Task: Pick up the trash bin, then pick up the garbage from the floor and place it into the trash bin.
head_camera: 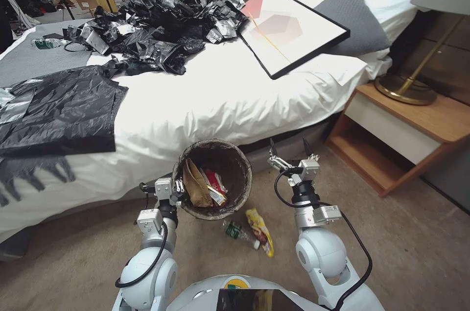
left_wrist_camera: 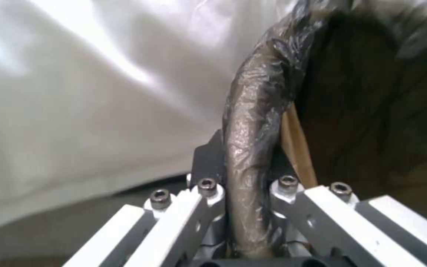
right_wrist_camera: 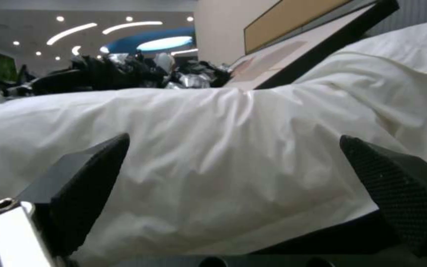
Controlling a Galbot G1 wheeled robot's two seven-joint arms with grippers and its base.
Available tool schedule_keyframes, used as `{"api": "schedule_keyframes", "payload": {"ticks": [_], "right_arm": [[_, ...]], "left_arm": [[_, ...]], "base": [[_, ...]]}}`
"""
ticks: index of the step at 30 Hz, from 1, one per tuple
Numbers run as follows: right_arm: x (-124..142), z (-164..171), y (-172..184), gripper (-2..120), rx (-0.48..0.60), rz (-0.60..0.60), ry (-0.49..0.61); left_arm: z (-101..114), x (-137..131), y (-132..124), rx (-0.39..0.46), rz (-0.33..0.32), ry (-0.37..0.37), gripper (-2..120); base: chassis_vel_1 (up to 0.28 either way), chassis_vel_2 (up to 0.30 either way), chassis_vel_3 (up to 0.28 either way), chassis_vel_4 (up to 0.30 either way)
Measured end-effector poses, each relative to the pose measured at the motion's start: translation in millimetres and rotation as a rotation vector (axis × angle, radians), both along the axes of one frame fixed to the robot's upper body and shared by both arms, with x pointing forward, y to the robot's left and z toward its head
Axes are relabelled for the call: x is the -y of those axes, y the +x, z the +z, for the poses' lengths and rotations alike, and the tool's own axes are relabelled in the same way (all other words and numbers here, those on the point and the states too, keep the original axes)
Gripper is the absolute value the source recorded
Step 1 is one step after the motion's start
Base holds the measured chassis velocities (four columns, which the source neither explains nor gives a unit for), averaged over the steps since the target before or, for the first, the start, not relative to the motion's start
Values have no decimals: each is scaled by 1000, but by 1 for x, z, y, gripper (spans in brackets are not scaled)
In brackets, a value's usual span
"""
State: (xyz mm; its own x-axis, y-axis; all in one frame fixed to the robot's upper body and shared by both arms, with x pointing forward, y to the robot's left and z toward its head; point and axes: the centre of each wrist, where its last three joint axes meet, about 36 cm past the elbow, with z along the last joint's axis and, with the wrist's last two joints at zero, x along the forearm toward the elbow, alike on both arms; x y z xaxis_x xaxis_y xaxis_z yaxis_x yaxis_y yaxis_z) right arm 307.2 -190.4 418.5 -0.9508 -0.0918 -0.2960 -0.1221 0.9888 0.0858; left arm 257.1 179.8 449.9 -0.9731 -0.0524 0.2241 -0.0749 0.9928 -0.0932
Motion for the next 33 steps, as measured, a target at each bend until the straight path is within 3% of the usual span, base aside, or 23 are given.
{"api": "schedule_keyframes", "payload": {"ticks": [9, 33], "right_arm": [[1, -3, 1, 100, 9, -4, -5], [6, -8, 7, 100, 31, -11, -47]], "left_arm": [[0, 0, 0, -2, -1, -1, 5], [1, -1, 0, 1, -3, -7, 5]], "base": [[220, -217, -219, 221], [-13, 12, 18, -11]]}}
